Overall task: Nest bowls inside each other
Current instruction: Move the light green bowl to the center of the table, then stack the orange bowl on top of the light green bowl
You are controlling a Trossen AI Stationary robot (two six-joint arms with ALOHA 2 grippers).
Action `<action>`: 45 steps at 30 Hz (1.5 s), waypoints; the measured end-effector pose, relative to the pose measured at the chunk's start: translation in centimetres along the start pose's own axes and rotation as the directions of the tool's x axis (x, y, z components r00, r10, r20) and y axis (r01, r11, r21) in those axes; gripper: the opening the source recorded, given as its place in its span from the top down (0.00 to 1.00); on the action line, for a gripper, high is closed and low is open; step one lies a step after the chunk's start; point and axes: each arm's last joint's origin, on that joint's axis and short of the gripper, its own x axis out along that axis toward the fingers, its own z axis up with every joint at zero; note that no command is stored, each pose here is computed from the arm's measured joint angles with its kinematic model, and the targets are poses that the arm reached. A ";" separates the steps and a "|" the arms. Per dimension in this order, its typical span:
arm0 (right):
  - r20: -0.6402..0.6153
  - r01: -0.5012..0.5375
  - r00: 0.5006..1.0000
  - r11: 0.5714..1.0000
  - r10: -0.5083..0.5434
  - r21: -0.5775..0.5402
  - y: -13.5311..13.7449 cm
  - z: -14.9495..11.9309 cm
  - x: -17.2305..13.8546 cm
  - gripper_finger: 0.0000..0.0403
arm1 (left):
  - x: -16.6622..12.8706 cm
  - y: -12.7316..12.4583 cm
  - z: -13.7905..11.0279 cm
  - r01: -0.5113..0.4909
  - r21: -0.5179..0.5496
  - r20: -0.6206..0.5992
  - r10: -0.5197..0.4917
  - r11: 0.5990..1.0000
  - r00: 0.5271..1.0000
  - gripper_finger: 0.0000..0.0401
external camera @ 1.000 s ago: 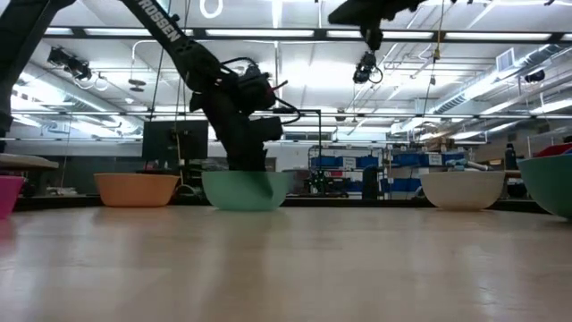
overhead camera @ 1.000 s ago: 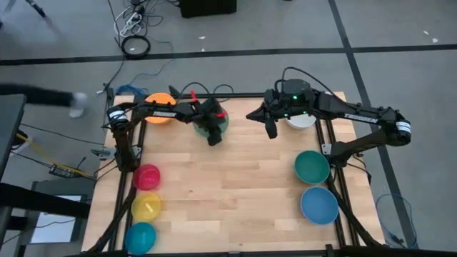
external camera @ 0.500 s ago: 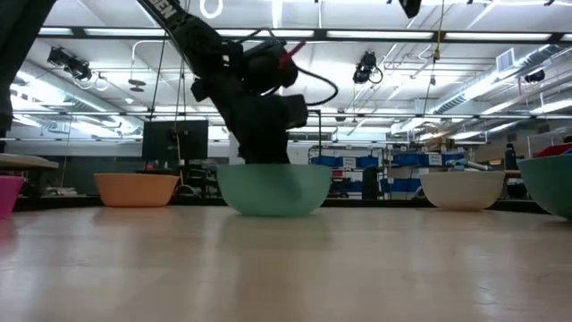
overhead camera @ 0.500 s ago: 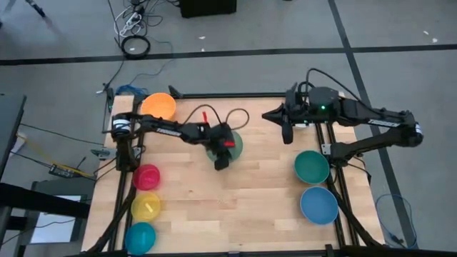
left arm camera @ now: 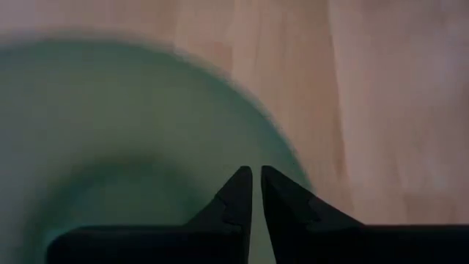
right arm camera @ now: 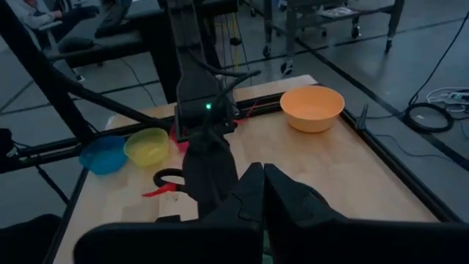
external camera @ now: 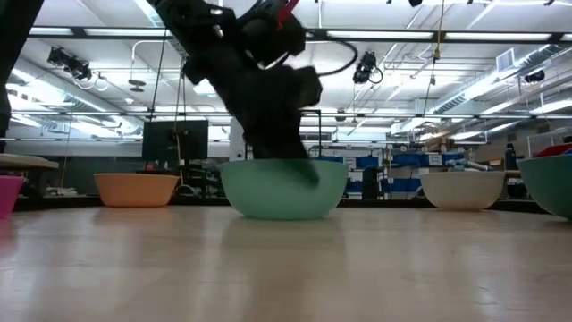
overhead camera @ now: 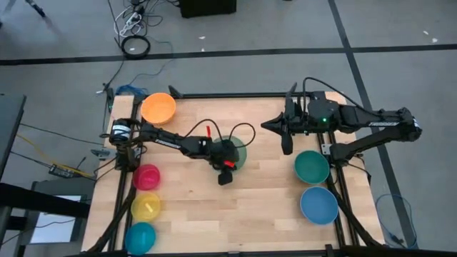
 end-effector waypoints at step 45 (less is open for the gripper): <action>-0.103 0.130 0.986 0.991 -0.133 -0.035 -2.7 -3.7 0.9 1.00 | -20.3 11.6 -10.4 -0.758 -0.143 -0.514 0.607 0.637 0.607 0.74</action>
